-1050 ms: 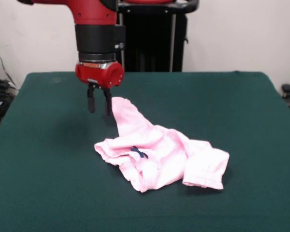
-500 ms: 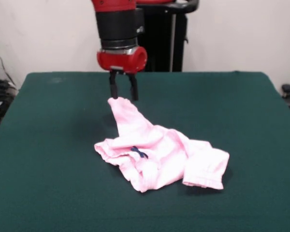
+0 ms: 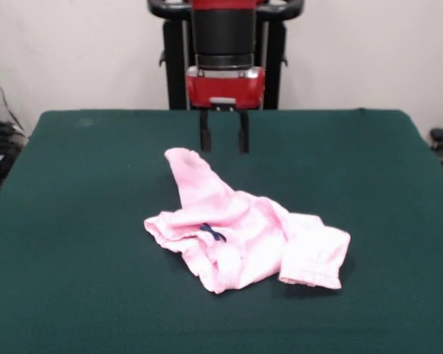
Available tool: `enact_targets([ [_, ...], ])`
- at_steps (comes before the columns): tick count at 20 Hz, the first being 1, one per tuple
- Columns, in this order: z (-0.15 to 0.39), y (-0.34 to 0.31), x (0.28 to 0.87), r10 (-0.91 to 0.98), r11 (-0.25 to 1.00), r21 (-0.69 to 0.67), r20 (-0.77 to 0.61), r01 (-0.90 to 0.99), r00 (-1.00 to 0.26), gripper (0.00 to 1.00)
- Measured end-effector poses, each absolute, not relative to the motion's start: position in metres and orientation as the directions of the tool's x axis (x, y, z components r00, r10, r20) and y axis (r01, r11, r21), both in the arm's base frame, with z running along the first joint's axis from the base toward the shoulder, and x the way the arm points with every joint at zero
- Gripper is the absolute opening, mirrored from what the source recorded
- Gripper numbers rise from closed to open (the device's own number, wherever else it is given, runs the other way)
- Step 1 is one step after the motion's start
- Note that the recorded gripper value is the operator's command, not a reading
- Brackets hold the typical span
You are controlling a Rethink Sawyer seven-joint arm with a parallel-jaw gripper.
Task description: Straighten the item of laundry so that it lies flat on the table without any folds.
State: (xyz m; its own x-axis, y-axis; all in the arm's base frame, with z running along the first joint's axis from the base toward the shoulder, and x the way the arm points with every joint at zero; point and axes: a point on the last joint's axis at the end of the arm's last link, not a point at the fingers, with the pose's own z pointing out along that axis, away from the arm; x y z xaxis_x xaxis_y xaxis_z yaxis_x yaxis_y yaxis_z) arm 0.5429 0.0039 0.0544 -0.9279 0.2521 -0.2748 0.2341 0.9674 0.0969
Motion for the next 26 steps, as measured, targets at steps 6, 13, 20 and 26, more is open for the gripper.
enact_targets([
  [6, 0.02, 0.016, 0.533, 0.102, 0.995, 0.021, -0.271, 0.1, -0.957, 1.0],
  [13, -0.011, 0.011, 0.513, 0.007, 0.997, -0.067, -0.231, 0.023, -0.973, 1.0],
  [20, -0.027, 0.001, 0.491, -0.031, 0.989, -0.146, -0.181, -0.005, -0.983, 1.0],
  [26, -0.039, -0.013, 0.48, -0.011, 0.986, -0.164, -0.163, 0.016, -0.987, 1.0],
])
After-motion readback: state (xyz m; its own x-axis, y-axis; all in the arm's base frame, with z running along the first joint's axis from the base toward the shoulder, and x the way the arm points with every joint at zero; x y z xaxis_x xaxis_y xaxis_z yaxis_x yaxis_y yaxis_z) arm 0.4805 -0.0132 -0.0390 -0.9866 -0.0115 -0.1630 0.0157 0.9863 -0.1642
